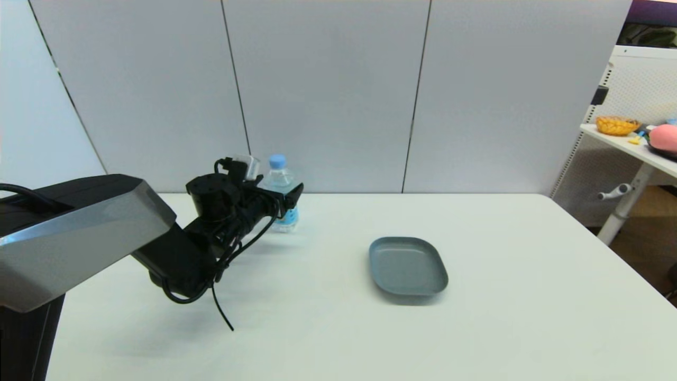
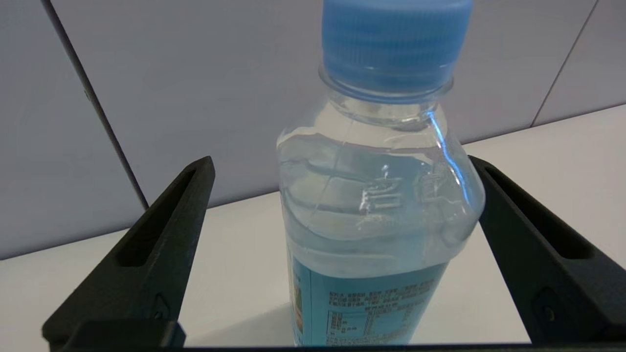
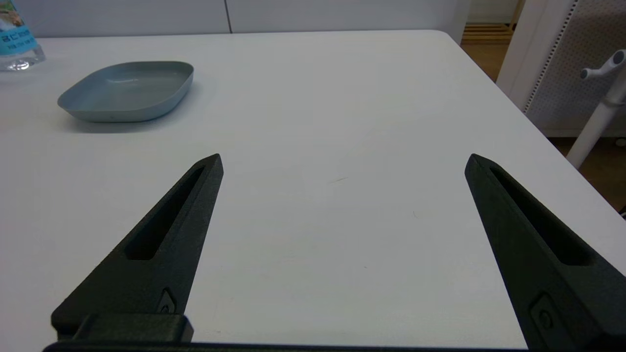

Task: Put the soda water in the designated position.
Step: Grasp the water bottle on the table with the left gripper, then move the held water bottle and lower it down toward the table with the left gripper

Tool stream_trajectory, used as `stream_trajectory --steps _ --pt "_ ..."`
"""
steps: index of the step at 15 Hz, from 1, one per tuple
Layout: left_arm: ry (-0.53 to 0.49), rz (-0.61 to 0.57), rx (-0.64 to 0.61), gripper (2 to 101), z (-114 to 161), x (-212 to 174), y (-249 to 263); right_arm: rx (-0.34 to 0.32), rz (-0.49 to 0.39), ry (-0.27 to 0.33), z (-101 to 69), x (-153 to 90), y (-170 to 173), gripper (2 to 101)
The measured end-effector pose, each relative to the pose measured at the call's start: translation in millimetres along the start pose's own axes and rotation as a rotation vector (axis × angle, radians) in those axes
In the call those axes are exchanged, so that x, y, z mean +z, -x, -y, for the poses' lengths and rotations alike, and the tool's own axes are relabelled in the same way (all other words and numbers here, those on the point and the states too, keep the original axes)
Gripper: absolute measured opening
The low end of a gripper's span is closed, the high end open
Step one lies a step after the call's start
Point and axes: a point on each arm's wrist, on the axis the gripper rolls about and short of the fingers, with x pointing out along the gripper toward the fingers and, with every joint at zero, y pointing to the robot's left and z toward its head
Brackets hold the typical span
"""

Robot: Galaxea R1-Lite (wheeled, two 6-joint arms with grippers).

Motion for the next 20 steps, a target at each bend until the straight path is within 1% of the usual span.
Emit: stream_trajectory --steps 11,14,16,18,20 --pt "0.002 0.011 -0.003 101.2 1.9 -3.4 -8.3 0.0 0.0 0.0 0.0 0.0 0.0 98.0" --pt "0.002 0.007 -0.002 72.5 1.3 -5.1 -8.4 0.0 0.0 0.0 0.0 0.0 0.0 98.0" --pt "0.001 0.006 -0.002 58.0 1.5 -5.8 -8.5 0.0 0.0 0.0 0.0 0.0 0.0 98.0" --pt "0.0 0.015 -0.003 50.2 1.9 -5.3 -8.6 -0.001 0.0 0.0 0.0 0.0 0.0 98.0" --pt "-0.001 0.042 -0.001 48.5 1.3 -2.7 -8.7 0.0 0.0 0.0 0.0 0.0 0.0 98.0"
